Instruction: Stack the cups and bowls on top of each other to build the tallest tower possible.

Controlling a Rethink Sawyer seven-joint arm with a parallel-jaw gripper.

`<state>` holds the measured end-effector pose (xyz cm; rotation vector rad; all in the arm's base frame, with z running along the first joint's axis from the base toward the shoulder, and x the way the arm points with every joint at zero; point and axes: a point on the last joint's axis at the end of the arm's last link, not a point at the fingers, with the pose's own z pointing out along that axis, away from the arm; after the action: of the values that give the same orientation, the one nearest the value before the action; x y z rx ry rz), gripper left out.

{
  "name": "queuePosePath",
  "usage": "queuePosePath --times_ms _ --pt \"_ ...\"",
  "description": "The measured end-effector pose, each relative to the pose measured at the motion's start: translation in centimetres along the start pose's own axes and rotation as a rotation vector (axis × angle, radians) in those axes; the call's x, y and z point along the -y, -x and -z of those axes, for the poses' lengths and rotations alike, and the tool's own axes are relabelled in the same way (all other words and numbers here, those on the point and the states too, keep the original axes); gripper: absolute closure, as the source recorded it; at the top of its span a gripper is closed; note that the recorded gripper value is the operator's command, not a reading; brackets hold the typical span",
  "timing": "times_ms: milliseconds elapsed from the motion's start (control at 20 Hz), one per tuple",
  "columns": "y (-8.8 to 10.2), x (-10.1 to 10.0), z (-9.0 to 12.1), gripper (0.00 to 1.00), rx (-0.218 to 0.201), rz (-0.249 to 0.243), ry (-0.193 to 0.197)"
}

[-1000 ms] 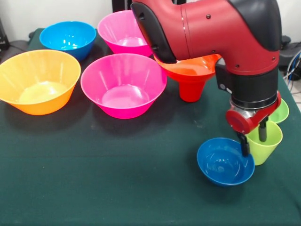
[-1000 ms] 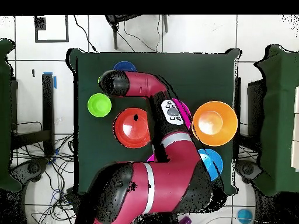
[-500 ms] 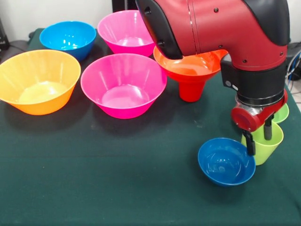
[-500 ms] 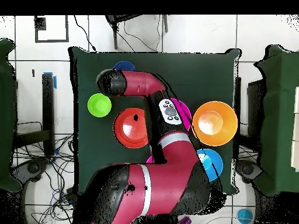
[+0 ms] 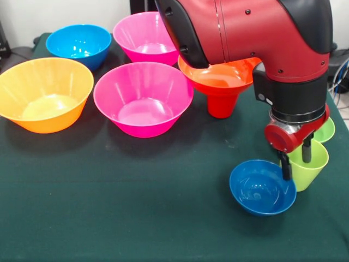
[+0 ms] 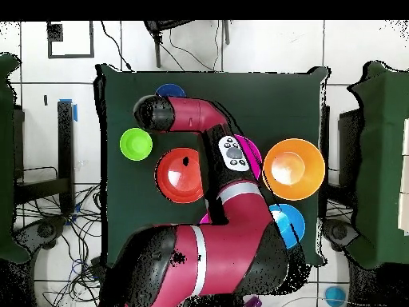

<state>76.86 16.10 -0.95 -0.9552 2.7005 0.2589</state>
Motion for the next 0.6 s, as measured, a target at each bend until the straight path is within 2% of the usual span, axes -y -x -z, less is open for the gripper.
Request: queuePosePath --times_ms 450,500,600 --pt "-0.57 0.5 0.0 0.0 -0.012 -0.002 -0.01" --pt "-0.79 0.67 -0.03 1.0 -0.017 -0.002 -0.013" --pt "-0.88 0.72 -0.03 1.0 -0.019 -0.003 -0.014"
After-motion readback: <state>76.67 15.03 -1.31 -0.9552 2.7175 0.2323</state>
